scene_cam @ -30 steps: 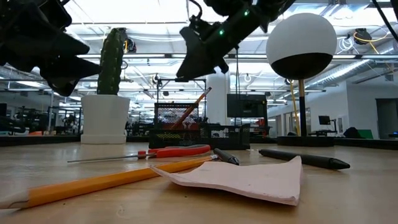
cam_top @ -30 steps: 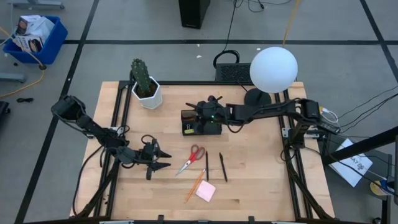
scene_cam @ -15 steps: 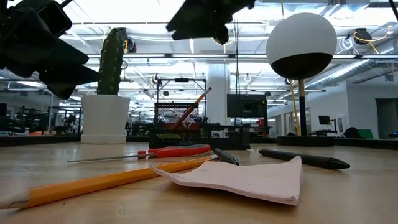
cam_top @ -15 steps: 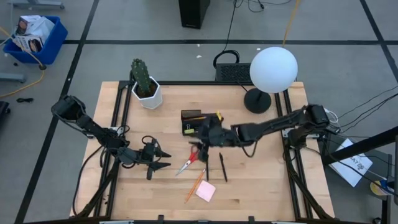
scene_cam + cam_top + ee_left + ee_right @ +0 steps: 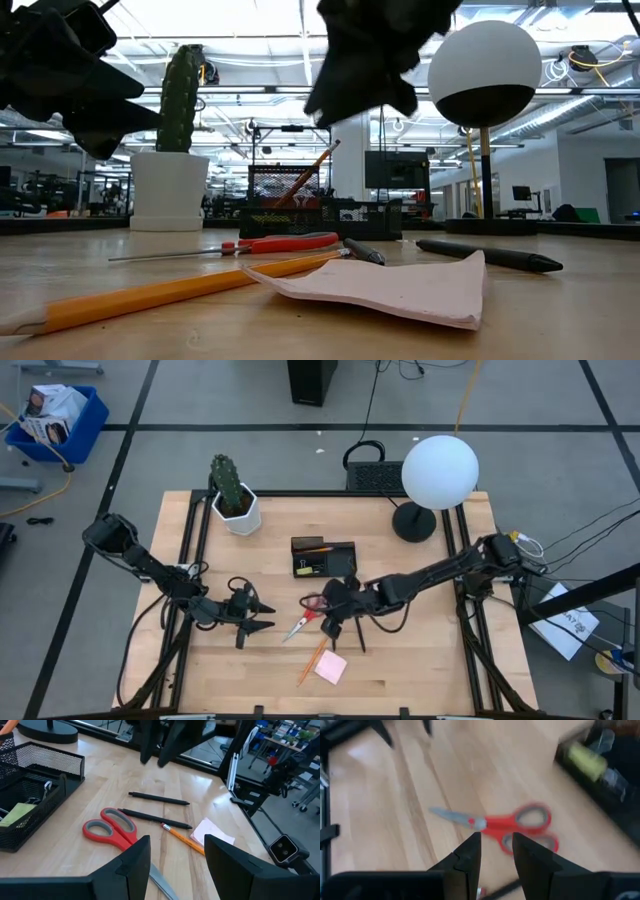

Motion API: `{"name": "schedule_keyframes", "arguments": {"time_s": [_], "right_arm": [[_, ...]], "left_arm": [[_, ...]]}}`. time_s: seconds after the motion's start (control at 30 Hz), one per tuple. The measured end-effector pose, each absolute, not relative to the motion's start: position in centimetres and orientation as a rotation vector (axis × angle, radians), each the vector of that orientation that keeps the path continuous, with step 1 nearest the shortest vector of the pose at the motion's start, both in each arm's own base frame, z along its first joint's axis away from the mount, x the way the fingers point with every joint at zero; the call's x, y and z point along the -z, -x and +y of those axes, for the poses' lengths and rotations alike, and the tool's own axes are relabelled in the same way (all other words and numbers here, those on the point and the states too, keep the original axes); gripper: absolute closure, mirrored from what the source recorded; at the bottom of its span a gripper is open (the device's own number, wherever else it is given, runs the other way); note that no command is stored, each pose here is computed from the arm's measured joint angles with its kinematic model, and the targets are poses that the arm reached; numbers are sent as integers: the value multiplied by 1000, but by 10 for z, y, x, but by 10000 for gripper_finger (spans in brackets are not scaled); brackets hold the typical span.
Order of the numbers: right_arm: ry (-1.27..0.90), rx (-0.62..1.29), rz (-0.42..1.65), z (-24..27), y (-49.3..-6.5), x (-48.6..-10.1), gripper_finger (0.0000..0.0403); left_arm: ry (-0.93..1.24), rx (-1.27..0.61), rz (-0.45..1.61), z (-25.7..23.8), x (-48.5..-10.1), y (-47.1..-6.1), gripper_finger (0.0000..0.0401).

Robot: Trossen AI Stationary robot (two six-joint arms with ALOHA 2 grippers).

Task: Pick and place office supplies into organizer
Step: Put the red scissors into the top left of the desk organizer

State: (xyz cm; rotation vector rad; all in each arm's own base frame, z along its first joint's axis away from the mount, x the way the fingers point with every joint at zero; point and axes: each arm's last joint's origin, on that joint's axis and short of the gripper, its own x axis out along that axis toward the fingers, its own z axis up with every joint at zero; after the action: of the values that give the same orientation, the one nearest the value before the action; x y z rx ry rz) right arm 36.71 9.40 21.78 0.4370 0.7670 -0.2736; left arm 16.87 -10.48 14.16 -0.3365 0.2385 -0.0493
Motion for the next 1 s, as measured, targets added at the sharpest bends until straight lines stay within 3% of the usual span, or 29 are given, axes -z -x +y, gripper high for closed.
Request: {"name": "schedule_keyframes", "arguments": {"time_s": [0.23, 0.57, 1.0], "right_arm": [[-574, 333, 890, 70, -376, -191, 300], [-609, 377, 1015, 46, -388, -157, 300], [-524, 462, 1063, 45, -396, -162, 300]], "left_arm": [[397, 23, 235, -104, -142, -169, 213], [430, 34, 245, -105, -141, -169, 212], [436, 36, 242, -105, -142, -169, 212]]}}
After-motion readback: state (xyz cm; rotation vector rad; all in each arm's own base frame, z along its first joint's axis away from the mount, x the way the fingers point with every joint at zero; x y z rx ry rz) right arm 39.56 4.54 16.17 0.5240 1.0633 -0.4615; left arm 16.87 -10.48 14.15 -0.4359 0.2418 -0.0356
